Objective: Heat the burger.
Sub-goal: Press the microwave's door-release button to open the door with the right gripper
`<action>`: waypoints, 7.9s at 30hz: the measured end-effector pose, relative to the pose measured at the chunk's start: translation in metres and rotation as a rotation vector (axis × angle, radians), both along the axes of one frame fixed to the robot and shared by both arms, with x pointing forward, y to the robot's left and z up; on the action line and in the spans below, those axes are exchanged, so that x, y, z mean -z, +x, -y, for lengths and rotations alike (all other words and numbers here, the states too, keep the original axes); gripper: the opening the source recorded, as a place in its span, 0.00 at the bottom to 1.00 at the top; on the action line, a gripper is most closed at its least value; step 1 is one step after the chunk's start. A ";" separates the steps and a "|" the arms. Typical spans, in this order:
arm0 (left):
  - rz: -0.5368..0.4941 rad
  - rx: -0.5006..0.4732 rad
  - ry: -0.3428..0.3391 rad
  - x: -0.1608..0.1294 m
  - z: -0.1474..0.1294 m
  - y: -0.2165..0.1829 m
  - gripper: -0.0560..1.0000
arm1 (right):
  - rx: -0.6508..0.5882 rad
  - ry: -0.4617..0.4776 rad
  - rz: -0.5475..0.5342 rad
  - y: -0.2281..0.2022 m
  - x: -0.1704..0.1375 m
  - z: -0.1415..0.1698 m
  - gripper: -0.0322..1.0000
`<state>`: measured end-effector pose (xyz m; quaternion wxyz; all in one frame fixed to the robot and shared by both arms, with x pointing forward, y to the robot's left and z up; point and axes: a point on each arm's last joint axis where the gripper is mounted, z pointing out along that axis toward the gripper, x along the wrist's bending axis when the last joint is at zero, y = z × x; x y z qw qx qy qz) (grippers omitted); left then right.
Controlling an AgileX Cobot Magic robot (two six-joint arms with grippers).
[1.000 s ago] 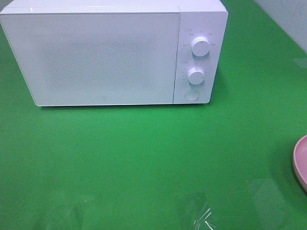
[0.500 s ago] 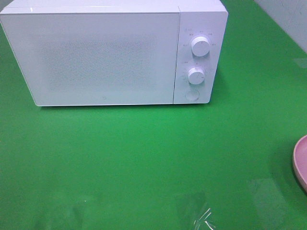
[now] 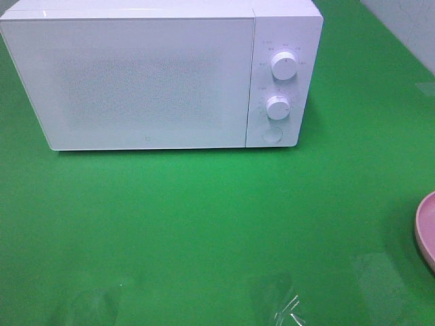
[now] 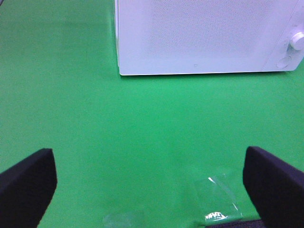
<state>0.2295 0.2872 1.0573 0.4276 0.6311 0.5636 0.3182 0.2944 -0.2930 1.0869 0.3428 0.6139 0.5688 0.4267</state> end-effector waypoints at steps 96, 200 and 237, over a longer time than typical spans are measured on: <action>0.000 0.000 0.000 0.000 0.000 0.000 0.99 | -0.077 -0.157 0.302 0.162 0.143 -0.130 0.74; 0.000 0.000 0.000 0.000 0.000 0.000 0.99 | 0.471 1.294 -0.106 0.282 0.230 -0.146 0.04; 0.000 0.000 0.000 0.000 0.000 0.000 0.99 | 0.452 1.264 -0.024 0.298 0.240 -0.156 0.04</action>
